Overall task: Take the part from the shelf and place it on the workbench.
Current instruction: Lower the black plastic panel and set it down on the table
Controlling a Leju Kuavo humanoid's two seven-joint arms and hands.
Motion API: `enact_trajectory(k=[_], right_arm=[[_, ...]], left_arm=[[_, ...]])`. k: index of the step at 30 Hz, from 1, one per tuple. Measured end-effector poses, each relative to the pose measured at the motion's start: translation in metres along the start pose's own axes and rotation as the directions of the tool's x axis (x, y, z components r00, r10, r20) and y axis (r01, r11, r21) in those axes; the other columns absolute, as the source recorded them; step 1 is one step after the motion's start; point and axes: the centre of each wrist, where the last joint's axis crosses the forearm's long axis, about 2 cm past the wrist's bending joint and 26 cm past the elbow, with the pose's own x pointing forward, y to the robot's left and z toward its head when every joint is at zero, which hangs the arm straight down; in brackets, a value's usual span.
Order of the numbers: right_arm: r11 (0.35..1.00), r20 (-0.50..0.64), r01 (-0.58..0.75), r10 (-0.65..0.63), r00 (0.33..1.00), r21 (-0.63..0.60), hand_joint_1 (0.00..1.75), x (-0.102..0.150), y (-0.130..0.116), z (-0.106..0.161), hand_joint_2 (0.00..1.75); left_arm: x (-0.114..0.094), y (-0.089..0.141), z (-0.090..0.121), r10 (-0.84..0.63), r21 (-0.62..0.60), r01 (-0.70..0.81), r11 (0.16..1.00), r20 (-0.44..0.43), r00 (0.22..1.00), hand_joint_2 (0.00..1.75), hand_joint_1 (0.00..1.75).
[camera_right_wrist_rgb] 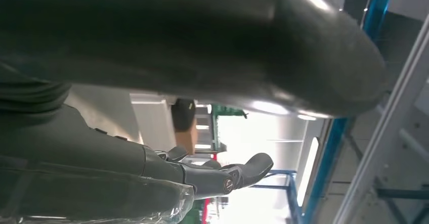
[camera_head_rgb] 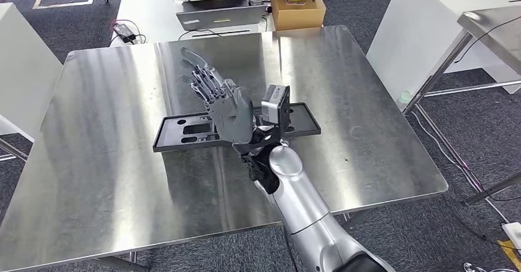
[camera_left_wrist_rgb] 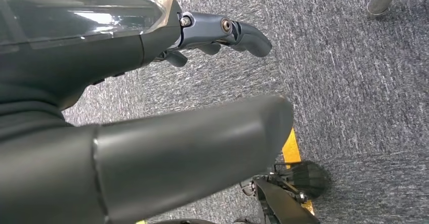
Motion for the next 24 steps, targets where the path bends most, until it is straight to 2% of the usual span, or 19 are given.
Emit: enact_trajectory(k=[4,9,13,18,24], right_arm=[[0.996,0.083,0.083,-0.084,0.993,0.011,0.0,0.012,0.008,0.019,0.0],[0.989,0.176,0.14,-0.131,0.976,-0.04,0.0,0.022,0.006,0.066,0.0],[0.993,0.201,0.094,-0.078,0.976,-0.072,0.0,0.035,-0.002,0.096,0.0],[0.993,0.223,0.028,-0.003,0.975,-0.111,0.0,0.047,-0.009,0.115,0.0],[0.971,0.266,-0.055,0.118,0.957,-0.235,0.0,0.069,-0.025,0.152,0.0]], left_arm=[[-0.001,0.001,0.0,0.015,0.025,-0.016,1.0,0.036,0.999,0.0,0.0],[-0.002,-0.003,0.001,0.035,0.04,-0.038,0.998,0.085,0.996,0.0,0.0],[-0.002,-0.006,0.002,0.047,0.041,-0.051,0.998,0.103,0.994,0.0,0.0],[-0.003,-0.006,0.002,0.053,0.043,-0.057,0.997,0.108,0.993,0.0,0.0],[-0.003,-0.005,0.002,0.059,0.049,-0.064,0.997,0.105,0.993,0.0,0.0]])
